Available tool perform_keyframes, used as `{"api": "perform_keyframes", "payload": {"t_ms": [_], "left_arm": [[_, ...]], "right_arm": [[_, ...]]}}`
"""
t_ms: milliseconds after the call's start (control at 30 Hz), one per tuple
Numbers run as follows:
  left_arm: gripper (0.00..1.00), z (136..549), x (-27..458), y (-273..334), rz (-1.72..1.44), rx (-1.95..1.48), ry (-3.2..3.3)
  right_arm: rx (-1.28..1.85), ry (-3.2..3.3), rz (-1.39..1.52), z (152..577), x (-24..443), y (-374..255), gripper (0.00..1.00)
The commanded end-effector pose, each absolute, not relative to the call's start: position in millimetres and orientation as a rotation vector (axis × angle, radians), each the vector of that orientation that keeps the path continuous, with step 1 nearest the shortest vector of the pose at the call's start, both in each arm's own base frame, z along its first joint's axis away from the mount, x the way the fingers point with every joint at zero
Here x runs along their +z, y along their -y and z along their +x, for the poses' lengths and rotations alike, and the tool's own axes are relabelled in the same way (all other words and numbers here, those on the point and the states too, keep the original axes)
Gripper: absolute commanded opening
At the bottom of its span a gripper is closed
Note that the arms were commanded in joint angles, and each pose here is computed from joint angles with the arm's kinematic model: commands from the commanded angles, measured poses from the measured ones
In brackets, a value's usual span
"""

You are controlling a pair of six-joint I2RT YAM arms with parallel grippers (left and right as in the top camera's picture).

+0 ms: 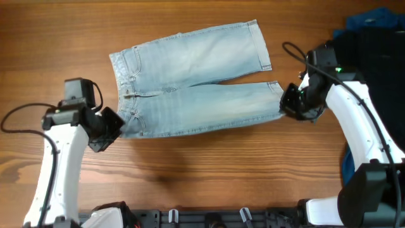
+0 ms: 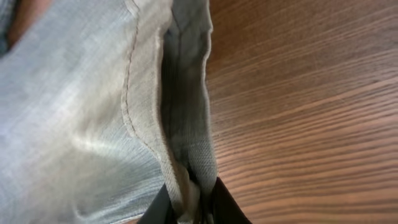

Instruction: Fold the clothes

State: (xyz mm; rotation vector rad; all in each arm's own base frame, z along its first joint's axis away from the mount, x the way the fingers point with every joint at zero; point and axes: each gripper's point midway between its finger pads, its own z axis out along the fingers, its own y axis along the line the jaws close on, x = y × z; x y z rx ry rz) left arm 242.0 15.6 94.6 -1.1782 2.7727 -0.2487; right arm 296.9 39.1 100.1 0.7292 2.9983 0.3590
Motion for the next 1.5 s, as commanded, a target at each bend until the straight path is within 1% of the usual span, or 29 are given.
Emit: {"api": "perform_keyframes", "payload": {"t_ms": [0,167,267,367,433,600,1000,1033,1067,1100,1133,1167,1233,1333,1367,1400,1433,1467], "left_arm": [[0.04,264,155,-38,-1.112,-0.141,-2.616],[0.04,300,192,-47,-1.046,-0.172,-2.453],[0.04,327,195,-51,-1.024,-0.197,-2.382],[0.04,352,183,-55,-1.020,-0.203,-2.360],[0.04,373,175,-58,-1.010,-0.209,-2.336],[0.04,410,165,-65,-0.982,-0.224,-2.268],[0.04,459,133,-74,-0.949,-0.229,-2.206],[0.09,462,126,-75,-0.950,-0.228,-2.210],[0.21,464,123,-75,-0.951,-0.227,-2.212],[0.45,467,119,-75,-0.941,-0.225,-2.213],[0.73,472,119,-76,-0.915,-0.222,-2.204],[0.92,481,126,-77,-0.843,-0.213,-2.182],[0.92,495,151,-74,-0.715,-0.219,-2.133],[0.93,503,201,-75,-0.662,-0.218,-2.084],[0.92,501,212,-74,-0.662,-0.221,-2.089],[0.87,498,217,-71,-0.657,-0.234,-2.100],[0.78,496,219,-66,-0.651,-0.253,-2.117],[0.53,492,214,-61,-0.647,-0.278,-2.150]], "right_arm": [[0.303,-2.829,0.642,334,150,-25,0.05],[0.329,-2.645,0.552,377,194,-24,0.04],[0.334,-2.527,0.517,411,202,-22,0.04],[0.345,-2.477,0.506,437,194,-23,0.04],[0.372,-2.469,0.496,453,181,-26,0.05],[0.396,-2.457,0.473,482,153,-33,0.04],[0.457,-2.384,0.392,541,88,-73,0.04],[0.467,-2.362,0.371,548,85,-80,0.08],[0.472,-2.350,0.363,551,84,-83,0.16],[0.476,-2.330,0.354,556,84,-85,0.40],[0.483,-2.301,0.342,561,88,-87,0.49],[0.491,-2.260,0.328,568,94,-88,0.64],[0.504,-2.159,0.287,583,115,-90,0.65],[0.518,-2.067,0.109,593,141,-101,0.78],[0.544,-2.080,0.028,589,145,-109,0.79],[0.560,-2.098,-0.038,584,147,-115,0.78],[0.565,-2.116,-0.081,580,147,-119,0.74],[0.554,-2.175,-0.137,569,141,-120,0.61]]}}
